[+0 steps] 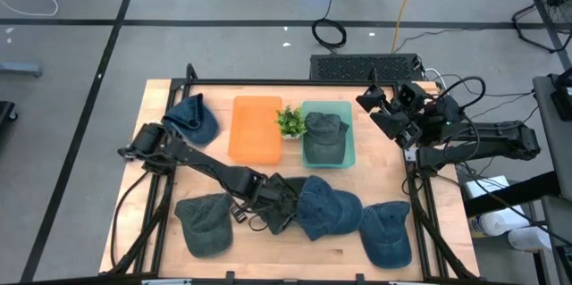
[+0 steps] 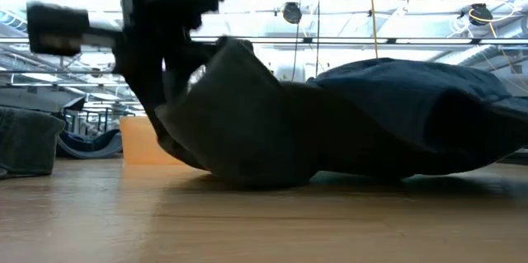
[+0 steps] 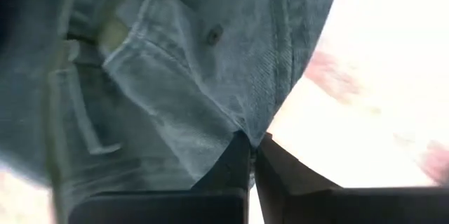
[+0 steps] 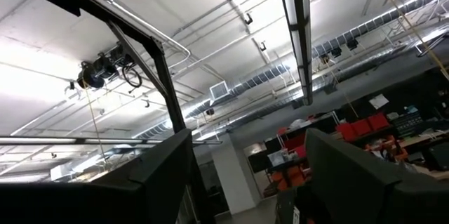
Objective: Pick & Place hat
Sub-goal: Put the right gray cap into the green bin
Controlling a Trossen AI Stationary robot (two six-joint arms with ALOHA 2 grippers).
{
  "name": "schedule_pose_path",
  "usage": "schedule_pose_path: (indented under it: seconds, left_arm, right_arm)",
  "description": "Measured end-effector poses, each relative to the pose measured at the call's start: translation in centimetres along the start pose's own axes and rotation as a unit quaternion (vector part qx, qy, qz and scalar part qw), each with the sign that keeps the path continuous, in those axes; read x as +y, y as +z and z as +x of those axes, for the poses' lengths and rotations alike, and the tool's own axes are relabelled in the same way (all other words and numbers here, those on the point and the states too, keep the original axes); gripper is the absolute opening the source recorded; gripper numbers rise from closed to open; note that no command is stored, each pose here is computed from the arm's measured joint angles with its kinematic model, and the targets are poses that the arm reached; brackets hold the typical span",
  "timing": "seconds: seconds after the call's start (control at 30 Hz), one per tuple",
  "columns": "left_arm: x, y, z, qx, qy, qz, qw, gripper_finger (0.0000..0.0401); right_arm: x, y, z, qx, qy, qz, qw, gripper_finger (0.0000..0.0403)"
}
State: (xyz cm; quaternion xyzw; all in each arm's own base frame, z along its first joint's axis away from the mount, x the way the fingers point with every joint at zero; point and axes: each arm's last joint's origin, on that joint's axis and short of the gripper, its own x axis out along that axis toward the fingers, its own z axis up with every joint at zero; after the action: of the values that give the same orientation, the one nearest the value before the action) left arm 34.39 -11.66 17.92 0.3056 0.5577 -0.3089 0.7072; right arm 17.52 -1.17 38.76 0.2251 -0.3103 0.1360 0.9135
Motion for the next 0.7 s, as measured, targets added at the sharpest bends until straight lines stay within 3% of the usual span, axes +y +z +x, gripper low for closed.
schedule_pose_path:
  seconds: [0.33,0.7]
  left_arm:
    - [-0.9,-1.4,-6.8,-0.060,0.002,-0.024,0.998,0.0006]
    - [-2.1,-2.9,-12.4,-0.136,-0.002,-0.136,0.981,0.0005]
  right_arm:
    - [0.0,0.0,0.0,0.000,0.000,-0.024,1.000,0.0267]
    - [0.5,0.7,-0.3,-0.014,0.009,-0.027,0.999,0.0267]
